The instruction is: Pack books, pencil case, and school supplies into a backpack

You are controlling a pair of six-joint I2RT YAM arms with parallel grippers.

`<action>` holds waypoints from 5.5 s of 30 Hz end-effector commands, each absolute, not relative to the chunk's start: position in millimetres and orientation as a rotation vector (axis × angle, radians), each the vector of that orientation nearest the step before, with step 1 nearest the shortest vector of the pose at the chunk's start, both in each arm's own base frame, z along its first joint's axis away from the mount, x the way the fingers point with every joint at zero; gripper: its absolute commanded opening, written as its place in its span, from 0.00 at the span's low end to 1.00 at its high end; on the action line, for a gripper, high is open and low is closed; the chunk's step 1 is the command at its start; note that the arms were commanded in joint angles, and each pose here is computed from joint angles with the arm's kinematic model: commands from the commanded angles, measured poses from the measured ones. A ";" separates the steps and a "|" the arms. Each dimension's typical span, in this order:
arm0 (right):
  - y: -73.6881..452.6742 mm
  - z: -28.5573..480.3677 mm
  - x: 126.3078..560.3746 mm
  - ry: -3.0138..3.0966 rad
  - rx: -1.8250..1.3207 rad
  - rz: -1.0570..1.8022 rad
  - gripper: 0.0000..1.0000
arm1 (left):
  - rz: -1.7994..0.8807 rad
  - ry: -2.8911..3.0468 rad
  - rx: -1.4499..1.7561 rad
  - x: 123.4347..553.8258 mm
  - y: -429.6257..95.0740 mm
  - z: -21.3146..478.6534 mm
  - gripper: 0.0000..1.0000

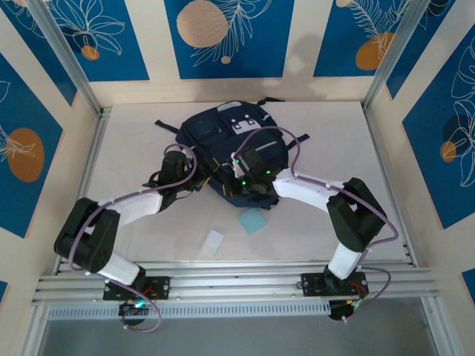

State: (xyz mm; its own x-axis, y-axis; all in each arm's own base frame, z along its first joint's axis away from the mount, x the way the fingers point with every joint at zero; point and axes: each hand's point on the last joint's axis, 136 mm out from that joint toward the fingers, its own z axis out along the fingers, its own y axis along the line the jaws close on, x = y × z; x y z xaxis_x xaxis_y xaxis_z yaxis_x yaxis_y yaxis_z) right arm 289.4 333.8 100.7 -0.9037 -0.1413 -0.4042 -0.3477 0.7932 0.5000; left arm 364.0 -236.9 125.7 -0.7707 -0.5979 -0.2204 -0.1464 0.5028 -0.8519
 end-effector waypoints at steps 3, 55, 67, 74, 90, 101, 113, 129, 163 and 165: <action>350.4 117.0 268.4 2.667 -0.432 0.891 0.00 | -1.246 2.206 -0.594 386.8 -258.6 123.0 0.29; 363.0 150.0 333.8 2.513 -0.413 1.209 0.00 | -1.025 2.214 -0.664 383.7 -172.2 163.3 0.94; 365.7 132.8 291.8 2.559 -0.465 1.255 0.00 | -1.058 2.171 -0.693 421.3 -205.4 151.4 0.79; 344.8 117.6 286.1 2.620 -0.553 1.084 0.00 | -1.053 2.224 -0.656 420.3 -210.2 126.5 0.09; 182.7 61.9 316.9 2.886 -0.663 0.320 0.00 | -0.996 2.292 -0.526 393.6 -191.6 146.5 0.00; 123.2 81.2 420.7 2.782 -0.444 0.160 0.00 | -0.964 2.391 -0.428 369.5 -189.9 144.6 0.00; 136.9 91.7 434.4 2.739 -0.402 0.291 0.00 | -0.963 2.408 -0.386 360.0 -189.4 143.1 0.00; 233.8 151.8 381.9 2.472 -0.359 0.796 0.72 | -1.013 2.345 -0.306 359.0 -194.8 149.8 0.01; 311.8 130.6 293.6 2.646 -0.511 0.925 0.76 | -1.052 2.268 -0.379 370.7 -203.6 146.5 0.00; 294.5 131.3 303.2 2.654 -0.410 0.886 0.75 | -1.006 2.288 -0.348 367.5 -199.4 147.9 0.02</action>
